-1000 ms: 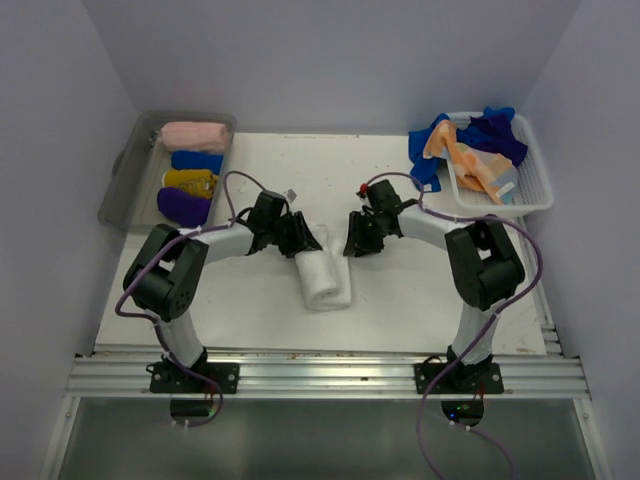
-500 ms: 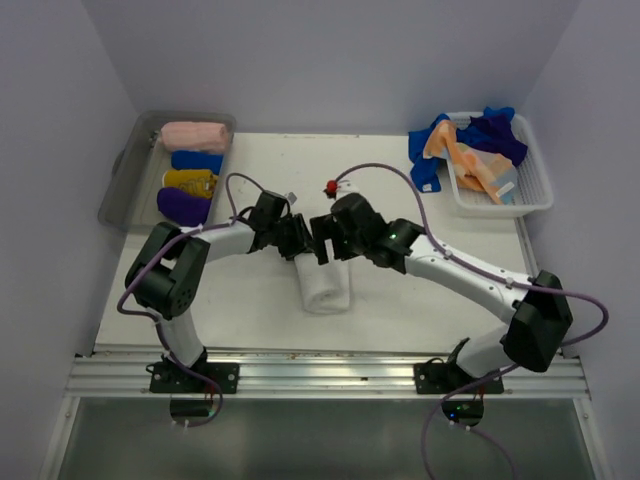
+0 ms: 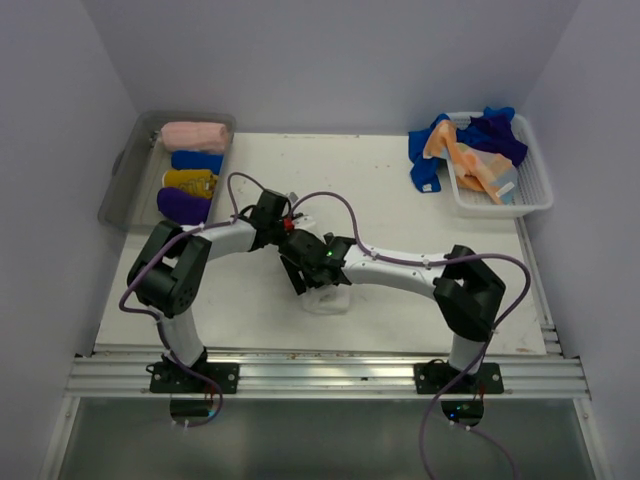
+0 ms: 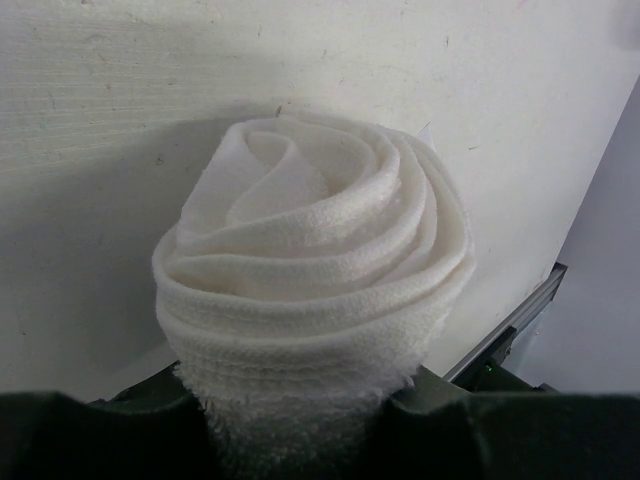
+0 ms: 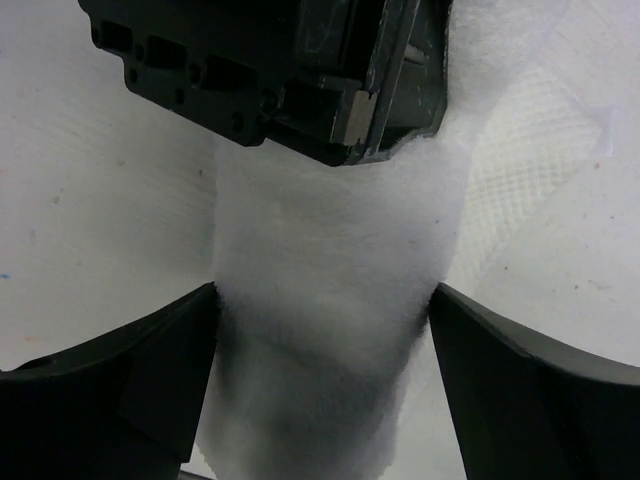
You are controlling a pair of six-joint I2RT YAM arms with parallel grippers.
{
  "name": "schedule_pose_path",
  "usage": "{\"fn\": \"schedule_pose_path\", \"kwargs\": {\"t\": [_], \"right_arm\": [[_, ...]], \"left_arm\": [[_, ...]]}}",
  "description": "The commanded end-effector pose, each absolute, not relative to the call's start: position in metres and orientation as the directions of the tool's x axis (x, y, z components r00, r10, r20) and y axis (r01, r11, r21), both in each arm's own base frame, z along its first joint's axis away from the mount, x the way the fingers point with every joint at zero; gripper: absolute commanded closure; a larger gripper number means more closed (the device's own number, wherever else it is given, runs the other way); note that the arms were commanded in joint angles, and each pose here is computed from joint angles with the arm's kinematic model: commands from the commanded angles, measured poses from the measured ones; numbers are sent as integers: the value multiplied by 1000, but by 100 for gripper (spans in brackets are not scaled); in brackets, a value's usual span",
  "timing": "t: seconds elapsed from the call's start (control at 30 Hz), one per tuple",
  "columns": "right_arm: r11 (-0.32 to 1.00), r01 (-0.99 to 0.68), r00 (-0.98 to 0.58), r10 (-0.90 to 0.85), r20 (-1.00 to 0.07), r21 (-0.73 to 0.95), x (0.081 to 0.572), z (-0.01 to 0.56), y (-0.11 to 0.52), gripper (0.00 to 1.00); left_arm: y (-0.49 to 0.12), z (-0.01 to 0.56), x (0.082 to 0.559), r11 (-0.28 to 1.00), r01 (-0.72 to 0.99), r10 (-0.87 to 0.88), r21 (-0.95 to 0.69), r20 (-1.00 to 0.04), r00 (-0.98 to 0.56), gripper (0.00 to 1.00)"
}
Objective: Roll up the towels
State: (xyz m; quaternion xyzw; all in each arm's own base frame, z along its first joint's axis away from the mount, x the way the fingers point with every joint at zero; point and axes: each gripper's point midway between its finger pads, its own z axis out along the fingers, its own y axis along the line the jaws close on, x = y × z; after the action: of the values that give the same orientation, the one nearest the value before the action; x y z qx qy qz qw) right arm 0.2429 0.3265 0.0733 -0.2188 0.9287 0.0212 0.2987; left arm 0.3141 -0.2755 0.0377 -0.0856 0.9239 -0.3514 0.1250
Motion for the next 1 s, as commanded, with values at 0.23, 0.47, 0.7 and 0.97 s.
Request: {"fn": "schedule_pose_path", "kwargs": {"t": [0.23,0.47,0.7,0.97], "right_arm": [[941,-285,-826,-146,-544,181,224,62,353,66],[925,-161,-862,37,-505,343,210,58,342,86],[861,-49,-884,199,-424,505,210,60,325,87],[725,49,-883,353,-309,687,199,40,315,83]], "left_arm": [[-267,15,295,783,-132,-236,-608,-93,-967,100],[-267,19,298,781,-125,-240,-611,-109,-965,62],[-266,47,305,767,-79,-251,-636,-185,-950,24],[-260,78,295,736,-16,-260,-677,-261,-930,1]]}}
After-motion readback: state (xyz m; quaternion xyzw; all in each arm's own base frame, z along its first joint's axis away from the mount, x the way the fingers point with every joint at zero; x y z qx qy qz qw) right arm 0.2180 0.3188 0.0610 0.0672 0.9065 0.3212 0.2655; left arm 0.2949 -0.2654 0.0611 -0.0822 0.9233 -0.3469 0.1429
